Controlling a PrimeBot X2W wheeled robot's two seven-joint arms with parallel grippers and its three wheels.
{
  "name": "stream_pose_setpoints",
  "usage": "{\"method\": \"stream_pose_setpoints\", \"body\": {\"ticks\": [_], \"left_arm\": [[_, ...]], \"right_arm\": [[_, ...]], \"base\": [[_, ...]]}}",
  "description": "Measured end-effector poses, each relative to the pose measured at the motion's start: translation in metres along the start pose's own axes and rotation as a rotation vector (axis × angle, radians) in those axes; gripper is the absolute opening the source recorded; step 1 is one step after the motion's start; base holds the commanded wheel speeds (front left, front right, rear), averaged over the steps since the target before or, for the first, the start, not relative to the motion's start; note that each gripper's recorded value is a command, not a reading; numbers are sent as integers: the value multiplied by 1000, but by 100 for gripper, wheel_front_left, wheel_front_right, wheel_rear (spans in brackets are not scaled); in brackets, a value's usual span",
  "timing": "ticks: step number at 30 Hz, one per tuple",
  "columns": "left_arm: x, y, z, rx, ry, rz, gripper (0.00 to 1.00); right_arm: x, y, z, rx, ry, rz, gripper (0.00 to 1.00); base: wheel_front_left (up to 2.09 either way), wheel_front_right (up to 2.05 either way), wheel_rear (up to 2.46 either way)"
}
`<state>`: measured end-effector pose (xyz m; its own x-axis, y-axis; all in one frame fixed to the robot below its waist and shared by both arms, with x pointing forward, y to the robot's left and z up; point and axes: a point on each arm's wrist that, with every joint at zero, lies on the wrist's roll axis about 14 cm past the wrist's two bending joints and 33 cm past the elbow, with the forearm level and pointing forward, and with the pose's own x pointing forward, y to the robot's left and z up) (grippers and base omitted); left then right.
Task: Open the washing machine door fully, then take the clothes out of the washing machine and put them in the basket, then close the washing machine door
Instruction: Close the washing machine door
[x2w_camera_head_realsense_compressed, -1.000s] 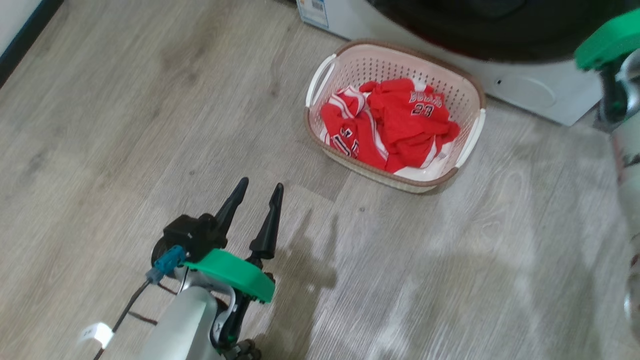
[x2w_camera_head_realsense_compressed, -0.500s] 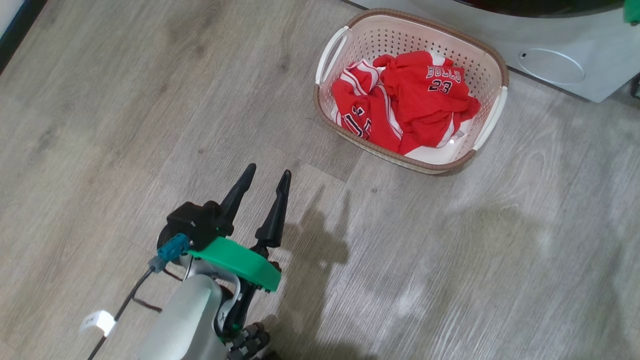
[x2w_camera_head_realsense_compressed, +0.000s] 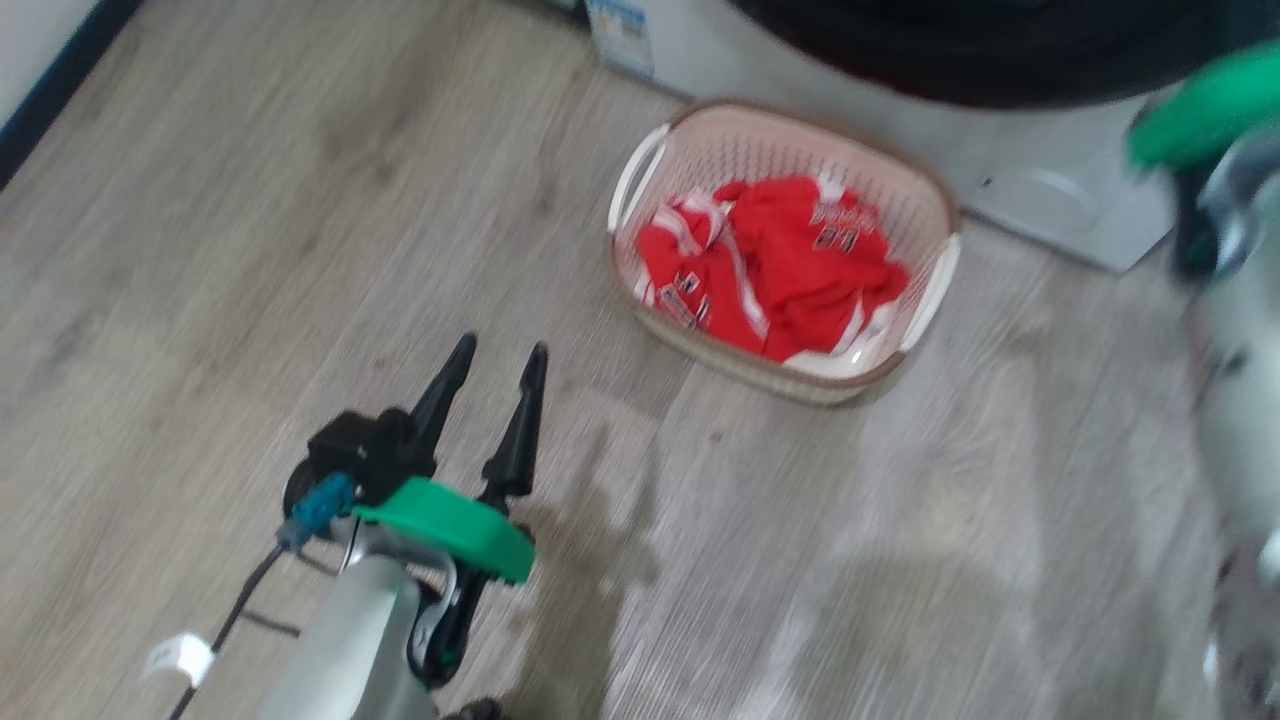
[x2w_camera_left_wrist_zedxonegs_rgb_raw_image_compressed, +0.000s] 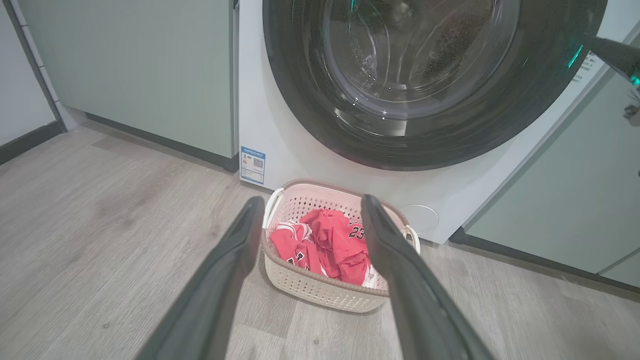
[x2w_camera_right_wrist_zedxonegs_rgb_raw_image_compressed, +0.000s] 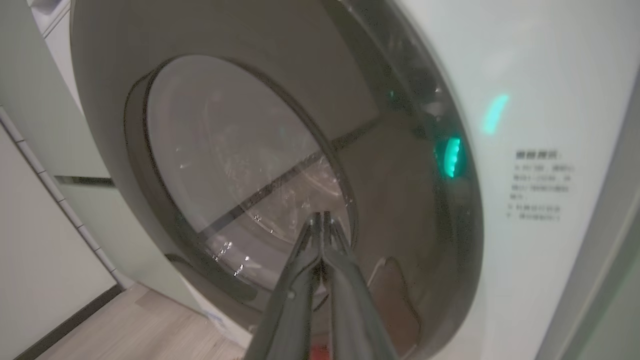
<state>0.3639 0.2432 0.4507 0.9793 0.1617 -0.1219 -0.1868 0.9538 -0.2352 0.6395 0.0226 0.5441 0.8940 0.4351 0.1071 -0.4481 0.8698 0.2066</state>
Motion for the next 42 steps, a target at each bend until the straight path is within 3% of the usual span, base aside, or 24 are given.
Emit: {"method": "stream_pose_setpoints", "body": {"ticks": [1, 3, 4, 16, 23, 32, 42], "left_arm": [[-4, 1, 1, 3, -4, 3, 100], [-13, 4, 1, 6, -7, 11, 100], [-17, 6, 1, 7, -9, 13, 100], [-26, 21, 24, 55, -67, -24, 100], [-12, -11, 30, 68, -80, -131, 100], [-9, -34, 31, 97, -93, -195, 100], [-7, -53, 25, 96, -85, -221, 100]], "right_arm": [[-11, 4, -6, 7, 15, 4, 10], [-33, 9, -14, 26, 35, 2, 48], [-44, 10, -16, 32, 43, 1, 98], [-175, -23, -4, 46, 9, -164, 100], [-248, -52, 9, 10, -42, -296, 100], [-318, -72, 22, -22, -92, -419, 100], [-368, -85, 23, -19, -112, -518, 100]], "base": [[0, 0, 0], [0, 0, 0], [0, 0, 0], [0, 0, 0], [0, 0, 0], [0, 0, 0], [0, 0, 0]]}}
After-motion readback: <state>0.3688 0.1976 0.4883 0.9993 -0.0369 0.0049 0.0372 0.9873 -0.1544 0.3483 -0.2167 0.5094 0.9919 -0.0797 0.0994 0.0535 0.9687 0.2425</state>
